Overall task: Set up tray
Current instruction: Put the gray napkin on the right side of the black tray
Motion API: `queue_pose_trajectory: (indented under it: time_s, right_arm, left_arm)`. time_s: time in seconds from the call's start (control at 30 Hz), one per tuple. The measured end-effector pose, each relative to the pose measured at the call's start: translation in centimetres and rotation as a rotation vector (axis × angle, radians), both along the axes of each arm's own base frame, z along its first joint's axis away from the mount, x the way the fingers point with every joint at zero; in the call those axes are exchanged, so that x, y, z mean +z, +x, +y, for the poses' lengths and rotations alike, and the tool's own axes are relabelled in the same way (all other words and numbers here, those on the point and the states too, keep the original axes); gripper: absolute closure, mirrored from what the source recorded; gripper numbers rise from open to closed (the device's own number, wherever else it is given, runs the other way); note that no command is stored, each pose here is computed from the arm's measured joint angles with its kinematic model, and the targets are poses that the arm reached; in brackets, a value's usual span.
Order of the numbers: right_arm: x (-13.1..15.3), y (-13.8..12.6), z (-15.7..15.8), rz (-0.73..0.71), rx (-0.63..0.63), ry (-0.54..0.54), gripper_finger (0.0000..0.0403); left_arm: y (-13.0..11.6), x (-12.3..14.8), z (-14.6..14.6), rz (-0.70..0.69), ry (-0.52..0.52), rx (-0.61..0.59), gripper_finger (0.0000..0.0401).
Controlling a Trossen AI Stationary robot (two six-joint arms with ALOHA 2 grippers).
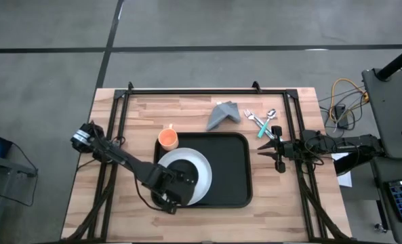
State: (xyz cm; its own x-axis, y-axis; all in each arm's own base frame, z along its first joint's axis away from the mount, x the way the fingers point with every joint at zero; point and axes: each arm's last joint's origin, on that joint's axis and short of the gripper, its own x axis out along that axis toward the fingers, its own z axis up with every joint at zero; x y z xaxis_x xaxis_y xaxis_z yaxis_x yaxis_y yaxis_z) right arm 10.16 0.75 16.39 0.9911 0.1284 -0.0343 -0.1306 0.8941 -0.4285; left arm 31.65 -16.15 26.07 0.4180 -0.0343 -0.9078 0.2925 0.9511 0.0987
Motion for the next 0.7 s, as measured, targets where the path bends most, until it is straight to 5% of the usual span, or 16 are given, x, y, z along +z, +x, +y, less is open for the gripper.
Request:
queue_pose_trajectory:
  time_s: [0.43, 0.7]
  right_arm:
    - [0.0, 0.0, 0.0, 0.0, 0.0, 0.0, 0.0335]
    - [0.0, 0.0, 0.0, 0.001, 0.0, 0.0, 0.0335]
  left_arm:
    - [3.5, 2.6, 3.9, -0.197, 0.164, -0.284, 0.0316]
    - [5.9, 2.6, 9.3, -0.349, 0.123, -0.108, 0.0316]
